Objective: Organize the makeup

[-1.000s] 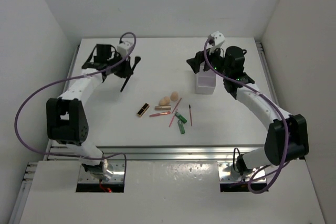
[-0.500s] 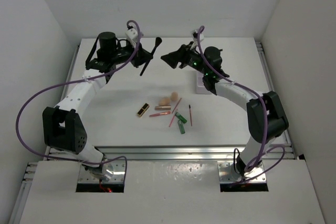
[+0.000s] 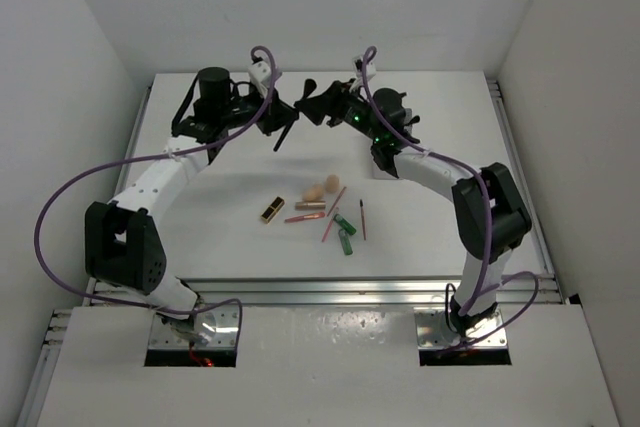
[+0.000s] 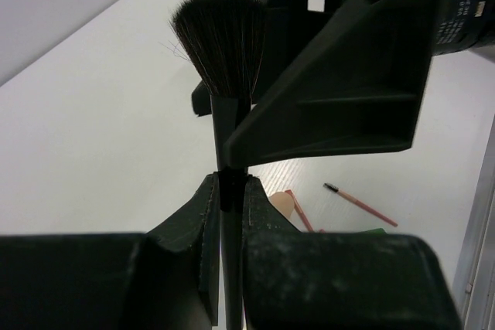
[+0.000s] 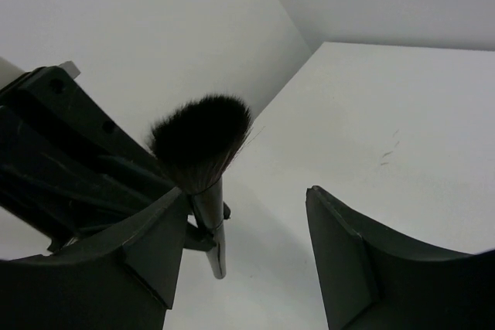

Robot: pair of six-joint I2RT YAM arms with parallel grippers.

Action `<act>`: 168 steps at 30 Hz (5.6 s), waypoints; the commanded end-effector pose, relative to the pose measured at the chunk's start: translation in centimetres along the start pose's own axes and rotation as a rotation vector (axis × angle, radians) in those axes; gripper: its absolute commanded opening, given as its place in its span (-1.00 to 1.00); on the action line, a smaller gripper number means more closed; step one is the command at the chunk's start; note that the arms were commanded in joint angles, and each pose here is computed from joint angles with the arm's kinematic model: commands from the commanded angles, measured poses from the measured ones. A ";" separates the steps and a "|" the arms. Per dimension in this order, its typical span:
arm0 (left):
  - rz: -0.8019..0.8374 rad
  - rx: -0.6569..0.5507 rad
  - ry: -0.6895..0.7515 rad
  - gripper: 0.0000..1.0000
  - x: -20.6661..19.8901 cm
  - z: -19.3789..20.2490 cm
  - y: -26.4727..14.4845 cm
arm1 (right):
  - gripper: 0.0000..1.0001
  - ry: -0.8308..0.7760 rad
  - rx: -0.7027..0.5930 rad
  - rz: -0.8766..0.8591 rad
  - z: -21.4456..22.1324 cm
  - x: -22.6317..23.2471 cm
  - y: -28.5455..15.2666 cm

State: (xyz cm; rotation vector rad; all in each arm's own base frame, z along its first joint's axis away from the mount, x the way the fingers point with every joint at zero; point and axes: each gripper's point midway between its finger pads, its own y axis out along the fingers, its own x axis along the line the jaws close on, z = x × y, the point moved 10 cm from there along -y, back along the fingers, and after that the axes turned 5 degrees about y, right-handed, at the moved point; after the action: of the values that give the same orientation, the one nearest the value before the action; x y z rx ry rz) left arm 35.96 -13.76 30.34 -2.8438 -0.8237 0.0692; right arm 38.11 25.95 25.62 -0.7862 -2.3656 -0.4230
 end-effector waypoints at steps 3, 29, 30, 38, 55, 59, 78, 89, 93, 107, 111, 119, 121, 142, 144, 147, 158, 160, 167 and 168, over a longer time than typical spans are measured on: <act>0.025 -0.018 0.028 -1.00 -0.8 -0.5 0.4 | 0.22 -0.012 -0.061 -0.053 -1.1 1.8 1.7; -0.285 0.175 0.085 1.00 1.3 3.3 -3.2 | -1.00 -0.557 -0.376 0.813 -9.2 -7.5 -9.5; -0.282 0.186 0.077 1.00 1.2 3.9 -3.2 | -1.00 -0.540 -0.415 0.811 -9.7 -7.8 -9.6; -0.294 0.231 0.063 1.00 0.7 5.2 -3.7 | -1.00 -0.548 -0.430 0.865 -10.0 -11.3 -10.2; -0.318 0.316 0.059 1.00 0.9 7.3 -3.9 | -0.52 -0.441 -0.315 0.879 -4.8 -14.0 -11.2; -0.325 0.355 0.038 1.00 0.8 8.5 -4.0 | -0.09 -0.439 -0.298 0.885 -4.7 -13.6 -11.6; -0.277 0.516 0.096 1.00 -0.8 12.9 -5.0 | 0.52 -0.438 0.696 0.517 1.8 -4.0 -8.3; -0.290 0.539 0.070 1.00 -2.0 14.0 -6.0 | 0.28 -0.345 0.878 0.526 7.0 -6.2 -4.5; -0.294 0.531 0.075 1.00 -2.2 13.8 -6.3 | 0.23 -0.323 0.944 0.554 8.4 -7.2 -4.4; -0.296 0.529 0.066 1.00 -2.3 14.0 -6.3 | -0.37 -0.333 0.966 0.548 10.6 -8.9 -3.9; -0.296 0.529 0.066 1.00 -2.3 14.0 -6.3 | -0.75 -0.342 0.973 0.548 10.4 -8.7 -3.9; -0.291 0.532 0.086 1.00 -2.3 14.3 -6.3 | -1.00 -0.460 0.801 0.571 4.4 -5.1 -3.9; -0.289 0.534 0.095 1.00 -2.2 14.2 -6.3 | -1.00 -0.524 0.691 0.621 1.5 -3.7 -4.5; -0.269 0.536 0.092 1.00 -2.9 15.0 -6.4 | -1.00 -0.399 0.498 1.037 -3.9 -10.3 -9.9; -0.269 0.536 0.092 1.00 -2.9 15.1 -6.4 | -1.00 -0.355 0.500 1.036 -3.6 -11.0 -9.9; -0.269 0.536 0.092 1.00 -2.9 15.1 -6.4 | -1.00 -0.317 0.511 1.034 -2.9 -11.7 -9.8; -0.272 0.529 0.097 1.00 -2.8 15.0 -6.3 | -1.00 -0.179 0.456 1.027 0.1 -15.2 -10.0; -0.272 0.529 0.097 1.00 -2.8 15.0 -6.3 | -1.00 -0.158 0.459 1.026 0.3 -15.8 -10.1; -0.272 0.529 0.097 1.00 -2.8 15.0 -6.3 | -0.78 -0.163 0.513 1.003 0.6 -15.9 -10.1; -0.272 0.529 0.097 1.00 -2.8 15.0 -6.3 | -0.65 -0.165 0.518 0.994 0.3 -15.7 -10.0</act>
State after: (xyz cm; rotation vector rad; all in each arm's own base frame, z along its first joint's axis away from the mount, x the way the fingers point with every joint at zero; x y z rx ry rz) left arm 28.87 -7.35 15.63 -2.1724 -0.9817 0.1674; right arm 41.54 11.11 13.33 -1.6347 -1.7235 0.6701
